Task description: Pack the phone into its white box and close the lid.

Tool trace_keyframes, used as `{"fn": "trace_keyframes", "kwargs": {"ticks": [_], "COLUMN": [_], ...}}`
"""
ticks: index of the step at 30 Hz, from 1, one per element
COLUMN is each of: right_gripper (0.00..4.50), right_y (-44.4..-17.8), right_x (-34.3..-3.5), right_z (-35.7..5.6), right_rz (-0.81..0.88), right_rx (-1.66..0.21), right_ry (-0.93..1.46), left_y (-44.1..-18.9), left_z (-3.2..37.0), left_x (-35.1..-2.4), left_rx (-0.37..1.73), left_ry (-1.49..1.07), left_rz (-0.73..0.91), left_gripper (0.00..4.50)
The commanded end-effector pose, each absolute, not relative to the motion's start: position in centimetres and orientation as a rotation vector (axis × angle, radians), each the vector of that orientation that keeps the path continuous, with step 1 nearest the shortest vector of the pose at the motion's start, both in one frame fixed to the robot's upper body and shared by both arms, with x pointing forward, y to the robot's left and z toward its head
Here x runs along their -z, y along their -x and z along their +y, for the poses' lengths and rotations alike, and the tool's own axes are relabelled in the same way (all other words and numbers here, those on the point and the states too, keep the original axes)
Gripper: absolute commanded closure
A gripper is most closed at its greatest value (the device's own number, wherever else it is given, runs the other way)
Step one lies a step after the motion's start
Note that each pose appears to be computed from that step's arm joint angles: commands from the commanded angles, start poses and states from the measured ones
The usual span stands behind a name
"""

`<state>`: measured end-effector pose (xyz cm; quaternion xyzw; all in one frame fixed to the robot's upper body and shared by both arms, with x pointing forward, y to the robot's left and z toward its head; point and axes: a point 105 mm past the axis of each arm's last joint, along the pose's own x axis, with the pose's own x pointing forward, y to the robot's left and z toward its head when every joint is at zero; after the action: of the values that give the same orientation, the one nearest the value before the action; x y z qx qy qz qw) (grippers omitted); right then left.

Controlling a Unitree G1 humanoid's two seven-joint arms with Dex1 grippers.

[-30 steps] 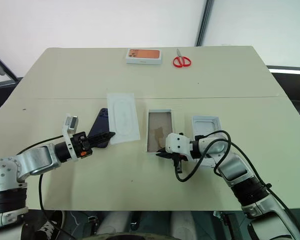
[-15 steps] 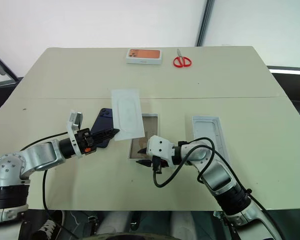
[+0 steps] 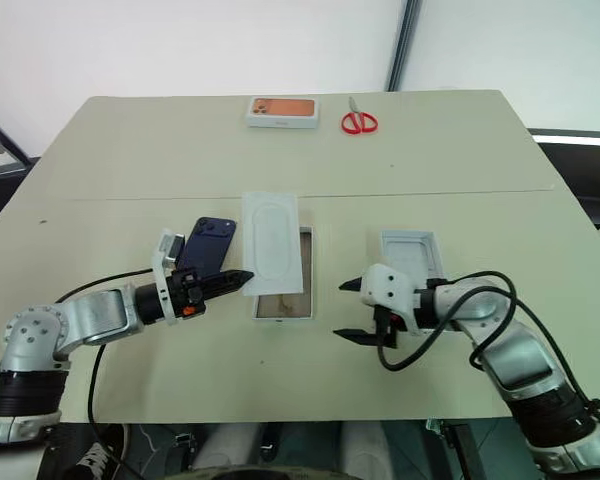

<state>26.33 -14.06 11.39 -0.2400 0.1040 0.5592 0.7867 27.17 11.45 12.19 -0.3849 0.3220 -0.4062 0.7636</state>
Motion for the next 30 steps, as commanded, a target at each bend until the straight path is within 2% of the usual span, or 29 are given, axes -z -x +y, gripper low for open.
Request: {"fn": "trace_keyframes", "kwargs": {"ticks": [1,11,12,13,14,17,22,30], "right_gripper": [0.5,0.5,0.45,0.45,0.45,0.45,0.45,0.45], "right_y": [-27.3,-27.3,-27.4,-27.4,-27.4,-27.7,-28.0,-28.7], "right_x": [-12.9,-12.4,-12.4,-12.3,-12.3,-12.3,-12.2,-12.4], "right_z": [-15.5,-15.4,-15.4,-15.4,-15.4,-15.5,-15.2,-14.8], "right_rz": [0.138,0.115,0.114,0.112,0.111,0.106,0.094,0.072], "right_rx": [-1.109,-1.076,-1.075,-1.074,-1.074,-1.066,-1.075,-1.086], "right_ry": [0.467,0.492,0.497,0.499,0.501,0.505,0.511,0.513], "left_y": [-27.5,-27.7,-27.7,-27.7,-27.7,-27.6,-27.4,-27.2], "left_z": [10.9,10.3,10.3,10.3,10.3,10.3,10.2,11.2], "left_x": [-11.6,-10.7,-10.7,-10.7,-10.7,-11.0,-12.3,-13.2], "left_rx": [0.905,0.927,0.928,0.929,0.93,0.943,0.974,0.96], "left_ry": [0.798,0.788,0.784,0.782,0.78,0.797,0.763,0.685], "left_rz": [0.726,0.752,0.752,0.75,0.748,0.742,0.696,0.678], "left_gripper": [4.5,4.5,3.87,3.63,3.63,2.59,0.15,0.15]}}
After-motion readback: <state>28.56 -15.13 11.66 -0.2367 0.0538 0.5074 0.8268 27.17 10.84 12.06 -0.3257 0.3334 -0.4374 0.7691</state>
